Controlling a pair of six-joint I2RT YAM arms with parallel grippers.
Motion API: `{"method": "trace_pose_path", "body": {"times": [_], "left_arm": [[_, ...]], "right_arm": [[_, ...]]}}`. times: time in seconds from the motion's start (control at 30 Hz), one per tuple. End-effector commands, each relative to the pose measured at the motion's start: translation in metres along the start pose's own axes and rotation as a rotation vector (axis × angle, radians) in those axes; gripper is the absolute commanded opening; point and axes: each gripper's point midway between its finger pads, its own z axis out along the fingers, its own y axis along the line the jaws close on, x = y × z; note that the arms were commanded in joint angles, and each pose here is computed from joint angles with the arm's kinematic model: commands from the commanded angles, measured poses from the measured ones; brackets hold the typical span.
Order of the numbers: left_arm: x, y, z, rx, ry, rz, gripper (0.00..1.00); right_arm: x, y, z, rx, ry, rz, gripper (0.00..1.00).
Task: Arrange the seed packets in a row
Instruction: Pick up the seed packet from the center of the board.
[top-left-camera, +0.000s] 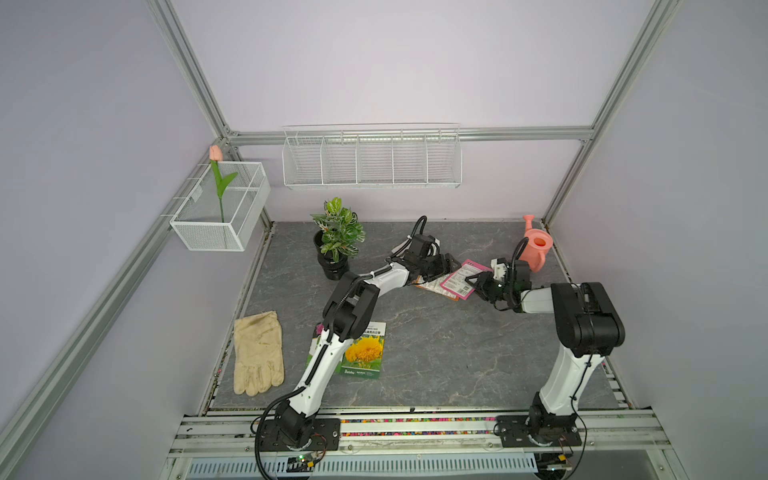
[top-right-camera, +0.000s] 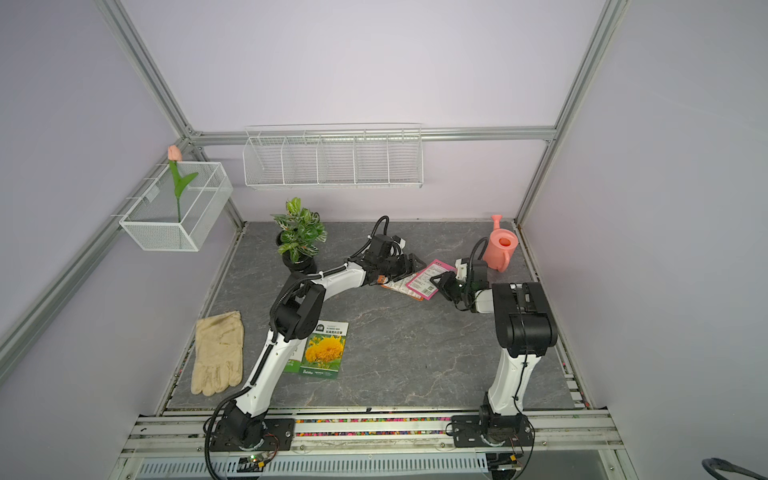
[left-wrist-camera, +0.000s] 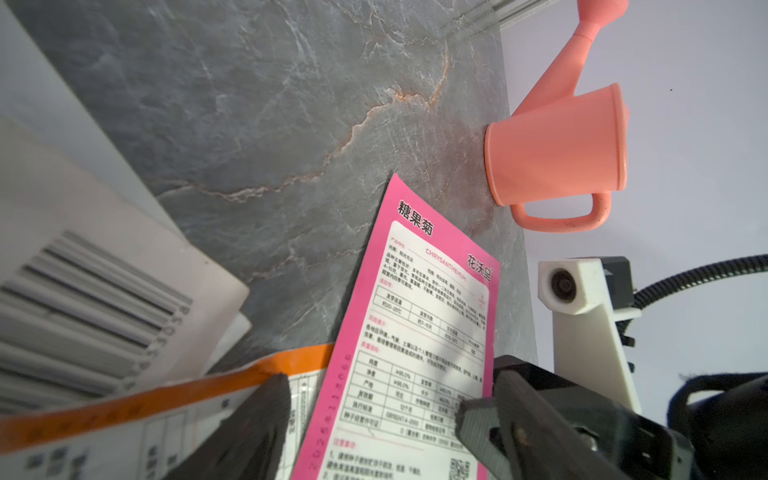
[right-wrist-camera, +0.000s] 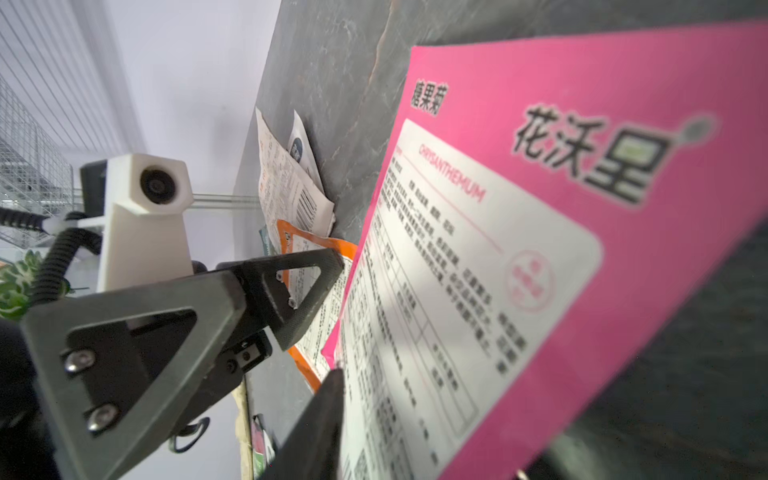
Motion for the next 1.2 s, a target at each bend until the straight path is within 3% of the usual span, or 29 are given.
{"method": "trace_pose_path", "body": {"times": [0.0, 0.1, 0.4, 0.53, 0.63, 0.9, 1.0, 1.17], "left_arm": [[-0.008, -0.013, -0.019, -0.017, -0.025, 0.043, 0.81], [-0.010, -0.022, -0.032, -0.034, -0.030, 0.088, 0.81], [-0.012, -0.063, -0.100, -0.039, -0.109, 0.326, 0.84], [-0.014, -0.062, -0.139, -0.150, -0.180, 0.345, 0.85], [-0.012, -0.080, -0.161, -0.143, -0.210, 0.342, 0.87], [-0.002, -0.133, -0.186, -0.001, -0.140, 0.140, 0.87], [0.004, -0.151, -0.199, 0.101, -0.132, 0.049, 0.87], [0.019, -0.155, -0.217, 0.088, -0.087, -0.047, 0.93]], "right_arm": [[0.006, 0.012, -0.014, 0.022, 0.012, -0.064, 0.25], [0.010, 0.022, -0.027, 0.071, 0.005, -0.155, 0.07], [0.015, 0.079, -0.076, 0.014, -0.028, -0.373, 0.07], [0.022, 0.083, -0.100, 0.164, -0.061, -0.501, 0.07], [0.041, 0.094, -0.108, 0.246, -0.086, -0.653, 0.07], [0.074, 0.117, -0.096, 0.371, -0.261, -1.080, 0.07], [0.071, 0.117, -0.095, 0.455, -0.329, -1.177, 0.07], [0.068, 0.127, -0.096, 0.510, -0.421, -1.281, 0.07]]}}
